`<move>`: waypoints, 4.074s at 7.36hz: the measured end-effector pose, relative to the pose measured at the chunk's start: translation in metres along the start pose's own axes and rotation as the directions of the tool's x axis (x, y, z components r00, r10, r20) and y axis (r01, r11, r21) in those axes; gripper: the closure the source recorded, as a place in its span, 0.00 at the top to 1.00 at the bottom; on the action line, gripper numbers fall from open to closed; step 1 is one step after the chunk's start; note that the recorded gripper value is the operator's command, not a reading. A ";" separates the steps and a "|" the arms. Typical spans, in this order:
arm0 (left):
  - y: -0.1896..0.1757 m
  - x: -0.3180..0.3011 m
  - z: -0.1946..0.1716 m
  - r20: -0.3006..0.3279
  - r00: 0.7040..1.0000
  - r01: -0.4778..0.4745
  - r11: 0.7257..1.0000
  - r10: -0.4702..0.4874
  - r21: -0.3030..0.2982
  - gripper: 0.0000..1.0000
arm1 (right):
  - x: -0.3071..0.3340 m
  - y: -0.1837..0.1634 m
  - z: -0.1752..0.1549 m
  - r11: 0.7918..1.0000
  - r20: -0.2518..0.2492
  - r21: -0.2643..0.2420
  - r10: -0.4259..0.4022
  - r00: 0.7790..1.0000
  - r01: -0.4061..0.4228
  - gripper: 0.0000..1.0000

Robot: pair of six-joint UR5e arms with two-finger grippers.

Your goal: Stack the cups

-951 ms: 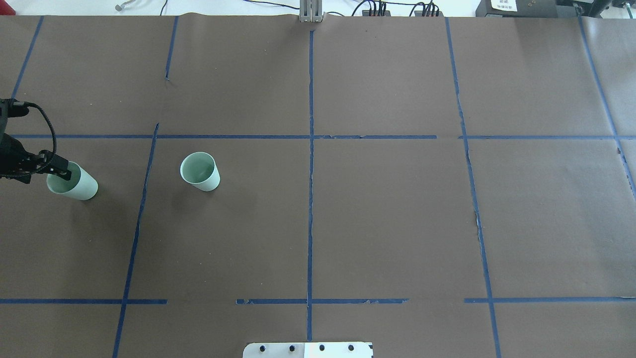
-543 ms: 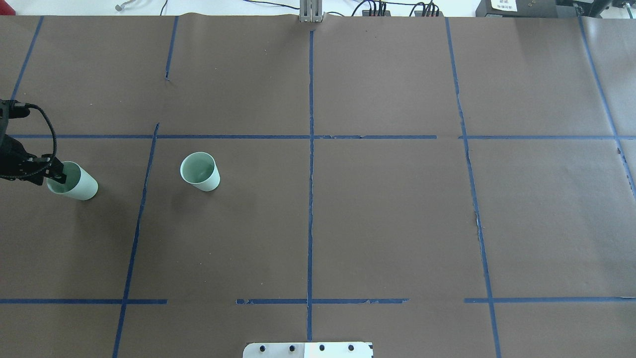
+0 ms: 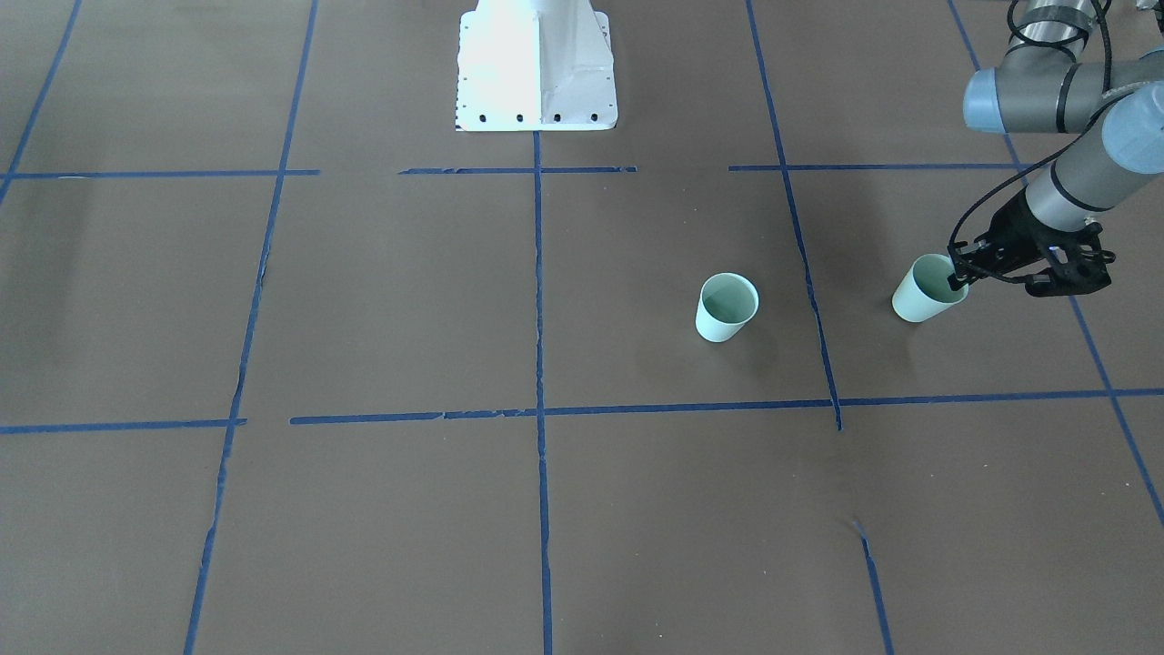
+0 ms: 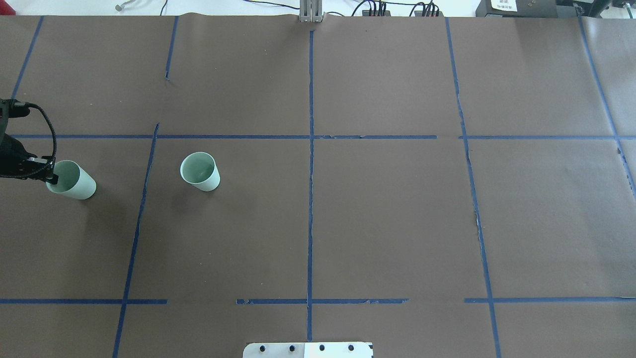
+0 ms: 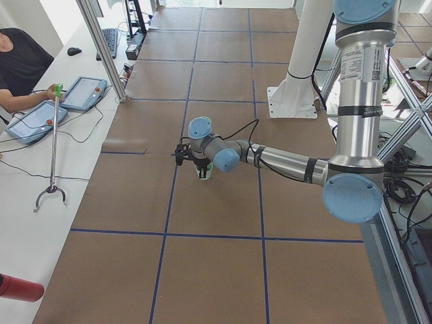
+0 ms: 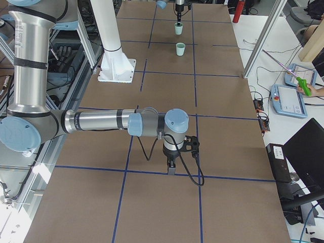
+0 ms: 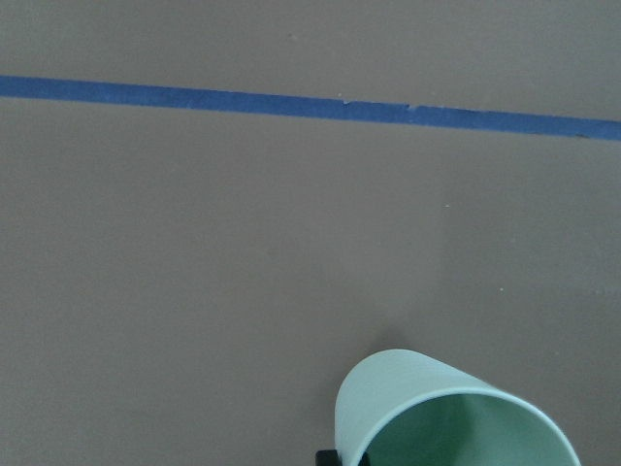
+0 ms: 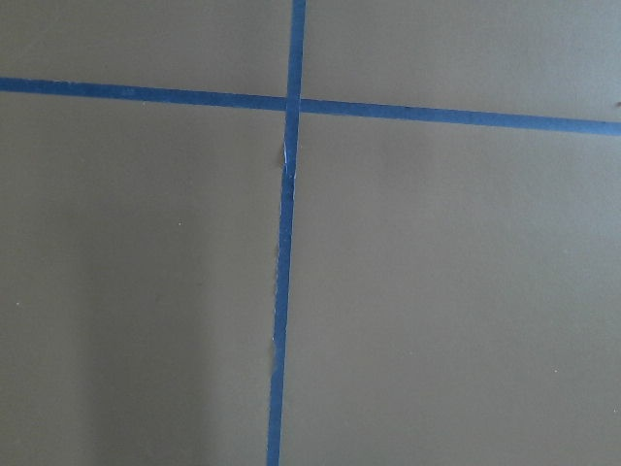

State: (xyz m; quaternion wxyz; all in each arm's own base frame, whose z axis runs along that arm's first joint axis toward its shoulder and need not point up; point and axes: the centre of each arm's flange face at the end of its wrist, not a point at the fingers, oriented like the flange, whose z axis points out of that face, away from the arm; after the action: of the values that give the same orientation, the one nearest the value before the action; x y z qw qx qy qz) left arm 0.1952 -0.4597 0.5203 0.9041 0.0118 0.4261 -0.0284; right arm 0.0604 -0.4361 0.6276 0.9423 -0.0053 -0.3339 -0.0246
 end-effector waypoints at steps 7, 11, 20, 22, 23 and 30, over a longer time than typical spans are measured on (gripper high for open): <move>-0.053 0.145 -0.129 0.035 0.981 0.192 0.981 -0.191 -0.028 0.00 | 0.000 0.000 0.000 1.000 0.000 -0.001 0.001 1.000 -0.001 1.00; -0.038 0.259 -0.061 0.011 0.966 0.256 0.959 -0.257 -0.122 0.00 | 0.000 0.000 0.000 1.000 0.000 0.000 0.000 1.000 0.000 1.00; -0.039 0.268 -0.013 -0.006 0.969 0.245 0.959 -0.249 -0.143 1.00 | 0.000 0.000 0.000 1.000 0.000 -0.001 0.001 1.000 -0.001 1.00; -0.039 0.266 -0.015 -0.013 0.970 0.238 0.961 -0.242 -0.138 1.00 | 0.000 0.000 0.000 1.000 0.000 -0.001 0.001 1.000 -0.001 1.00; -0.040 0.265 -0.019 -0.019 0.970 0.236 0.963 -0.241 -0.130 1.00 | 0.000 0.000 0.000 1.000 0.000 0.000 0.000 1.000 0.000 1.00; -0.085 0.020 -0.149 0.060 0.997 -0.052 0.994 0.046 0.097 1.00 | 0.000 0.000 0.000 1.000 0.000 0.000 0.000 1.000 0.000 1.00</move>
State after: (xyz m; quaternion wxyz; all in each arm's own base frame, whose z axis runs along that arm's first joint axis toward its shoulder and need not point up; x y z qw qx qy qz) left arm 0.0884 -0.5384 0.4105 0.9149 0.0661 0.3973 -0.0278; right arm 0.0604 -0.4361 0.6274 0.9423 -0.0053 -0.3339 -0.0247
